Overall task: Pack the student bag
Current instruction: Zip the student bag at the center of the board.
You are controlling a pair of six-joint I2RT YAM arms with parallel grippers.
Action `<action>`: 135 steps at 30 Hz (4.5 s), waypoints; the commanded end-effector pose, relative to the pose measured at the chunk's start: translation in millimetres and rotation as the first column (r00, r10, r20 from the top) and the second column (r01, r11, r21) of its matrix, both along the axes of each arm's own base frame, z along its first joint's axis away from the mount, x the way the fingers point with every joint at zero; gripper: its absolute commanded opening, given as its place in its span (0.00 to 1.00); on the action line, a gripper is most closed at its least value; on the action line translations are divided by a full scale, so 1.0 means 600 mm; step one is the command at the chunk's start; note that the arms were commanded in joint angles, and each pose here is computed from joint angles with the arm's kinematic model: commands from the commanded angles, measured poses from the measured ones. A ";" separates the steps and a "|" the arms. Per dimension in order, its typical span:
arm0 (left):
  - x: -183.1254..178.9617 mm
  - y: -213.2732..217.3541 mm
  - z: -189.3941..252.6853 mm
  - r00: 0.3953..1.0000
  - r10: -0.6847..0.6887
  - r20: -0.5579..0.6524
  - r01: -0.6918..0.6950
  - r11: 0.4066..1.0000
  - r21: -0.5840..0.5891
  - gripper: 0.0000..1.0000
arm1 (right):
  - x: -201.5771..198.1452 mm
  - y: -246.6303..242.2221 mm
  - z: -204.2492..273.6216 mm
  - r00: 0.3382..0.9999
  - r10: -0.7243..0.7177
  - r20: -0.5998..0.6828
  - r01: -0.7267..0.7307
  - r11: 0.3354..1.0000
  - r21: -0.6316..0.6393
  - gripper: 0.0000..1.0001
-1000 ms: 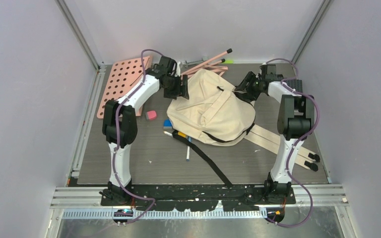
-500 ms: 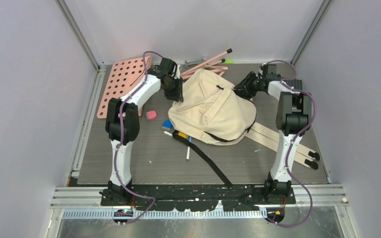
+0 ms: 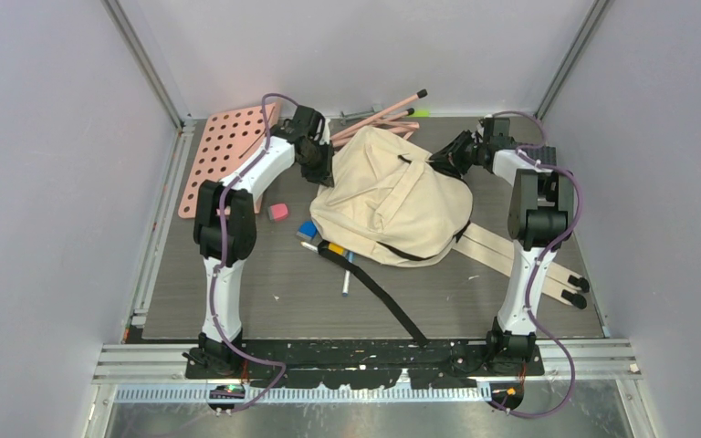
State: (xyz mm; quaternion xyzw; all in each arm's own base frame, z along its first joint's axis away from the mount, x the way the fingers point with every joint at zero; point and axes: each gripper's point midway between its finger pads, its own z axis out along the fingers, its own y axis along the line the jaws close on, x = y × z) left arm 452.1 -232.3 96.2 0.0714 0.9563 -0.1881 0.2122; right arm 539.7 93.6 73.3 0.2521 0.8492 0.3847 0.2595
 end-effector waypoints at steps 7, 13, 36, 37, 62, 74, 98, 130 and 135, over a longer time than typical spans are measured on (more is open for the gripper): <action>0.025 -0.008 0.038 0.996 0.012 0.084 -0.008 0.999 -0.040 0.20 | -0.009 0.019 0.110 0.981 0.073 0.179 -0.068 0.997 -0.032 0.50; 0.024 -0.007 0.040 0.996 0.011 0.086 -0.007 0.999 -0.042 0.20 | -0.036 0.014 0.088 0.988 0.070 0.139 -0.063 0.996 -0.058 0.58; 0.033 -0.013 0.034 0.998 0.002 0.067 0.003 0.998 -0.064 0.19 | -0.014 0.016 0.025 0.998 0.064 0.030 -0.062 0.996 -0.057 0.61; 0.033 -0.012 0.034 0.998 0.002 0.065 0.002 0.998 -0.063 0.19 | -0.008 0.018 0.024 0.997 0.065 0.037 -0.063 0.997 -0.050 0.60; 0.040 -0.010 0.034 0.998 0.020 0.060 -0.015 0.997 -0.072 0.17 | 0.043 0.012 0.066 0.990 -0.023 0.141 0.029 0.999 -0.042 0.35; 0.041 -0.008 0.033 0.998 0.029 0.063 -0.024 0.997 -0.073 0.08 | 0.030 0.004 0.102 0.986 -0.038 0.164 0.050 0.997 -0.066 0.25; 0.038 0.004 0.044 0.992 0.093 0.080 -0.079 0.984 -0.159 0.00 | -0.017 -0.049 0.063 0.995 -0.050 0.087 0.074 0.951 -0.302 0.16; 0.150 -0.070 0.047 0.981 0.069 0.182 -0.014 0.957 -0.290 0.07 | -0.033 -0.005 0.079 0.995 0.028 0.092 -0.010 0.981 -0.192 0.39; 0.150 -0.070 0.048 0.981 0.072 0.179 -0.017 0.956 -0.293 0.00 | -0.034 -0.007 0.079 0.996 0.022 0.092 -0.004 0.981 -0.194 0.28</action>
